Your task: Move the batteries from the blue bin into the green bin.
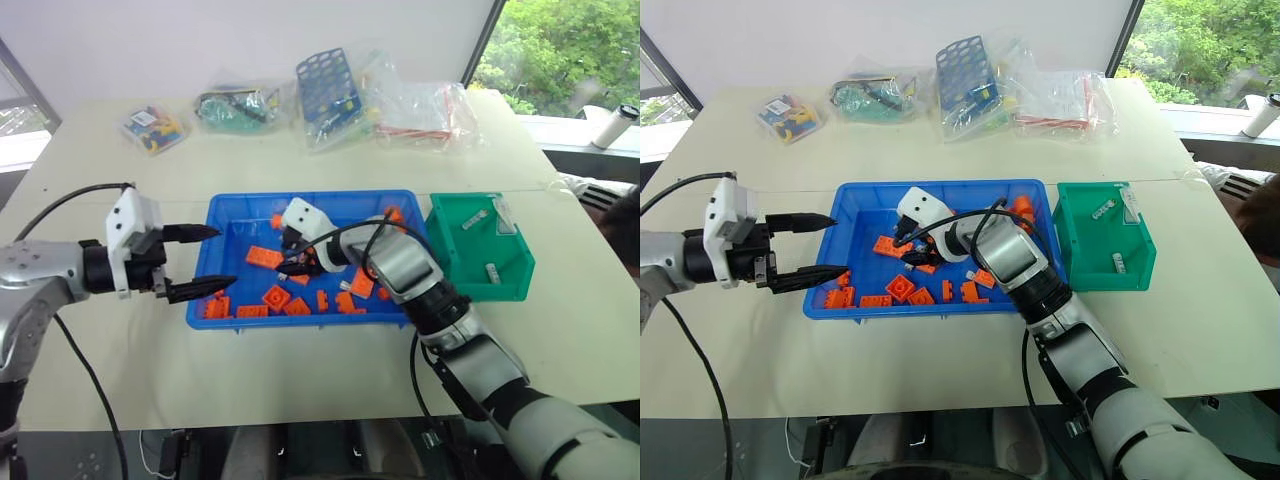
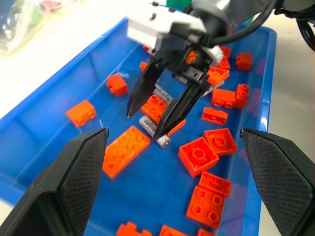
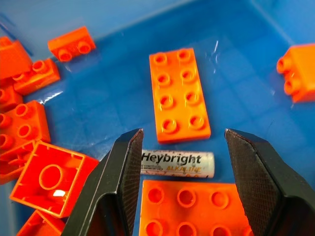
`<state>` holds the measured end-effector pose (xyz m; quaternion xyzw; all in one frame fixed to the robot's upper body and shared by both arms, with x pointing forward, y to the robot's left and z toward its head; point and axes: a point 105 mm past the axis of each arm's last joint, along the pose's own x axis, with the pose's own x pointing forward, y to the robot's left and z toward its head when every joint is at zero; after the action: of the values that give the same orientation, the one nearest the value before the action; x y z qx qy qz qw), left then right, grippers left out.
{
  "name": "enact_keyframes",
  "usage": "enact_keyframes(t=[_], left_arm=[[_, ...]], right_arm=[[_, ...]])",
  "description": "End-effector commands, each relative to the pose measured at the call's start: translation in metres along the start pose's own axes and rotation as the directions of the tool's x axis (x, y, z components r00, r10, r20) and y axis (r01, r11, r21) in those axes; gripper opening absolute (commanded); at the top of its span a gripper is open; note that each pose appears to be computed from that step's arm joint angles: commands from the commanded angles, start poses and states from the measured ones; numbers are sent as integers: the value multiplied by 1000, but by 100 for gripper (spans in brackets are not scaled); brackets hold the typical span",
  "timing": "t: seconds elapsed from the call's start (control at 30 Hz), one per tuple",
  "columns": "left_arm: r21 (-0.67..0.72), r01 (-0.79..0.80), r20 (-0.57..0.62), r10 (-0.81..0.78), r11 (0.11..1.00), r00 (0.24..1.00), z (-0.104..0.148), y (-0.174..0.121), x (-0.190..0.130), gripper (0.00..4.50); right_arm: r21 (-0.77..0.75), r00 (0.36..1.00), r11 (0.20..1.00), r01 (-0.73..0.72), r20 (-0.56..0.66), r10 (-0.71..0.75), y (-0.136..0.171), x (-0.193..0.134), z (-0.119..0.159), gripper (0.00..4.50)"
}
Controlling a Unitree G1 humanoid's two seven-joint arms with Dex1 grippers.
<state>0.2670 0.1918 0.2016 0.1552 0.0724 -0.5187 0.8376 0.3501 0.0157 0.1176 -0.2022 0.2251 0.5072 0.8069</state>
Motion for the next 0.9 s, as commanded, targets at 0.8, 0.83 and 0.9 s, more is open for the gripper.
enact_keyframes(t=[0.8, 0.83, 0.9], left_arm=[[54, 22, 8, -23, 998, 1000, 10, 8, 0, 450], [55, 22, 9, -23, 998, 1000, 10, 8, 1, 450], [56, 22, 10, -23, 998, 1000, 10, 9, 1, 450]], right_arm=[[-46, 999, 999, 9, 31, -7, 12, -12, -2, 447], [-43, 1000, 999, -2, 20, 3, 14, -11, -7, 447], [-36, 1000, 999, -16, 7, 17, 16, -10, -12, 447]])
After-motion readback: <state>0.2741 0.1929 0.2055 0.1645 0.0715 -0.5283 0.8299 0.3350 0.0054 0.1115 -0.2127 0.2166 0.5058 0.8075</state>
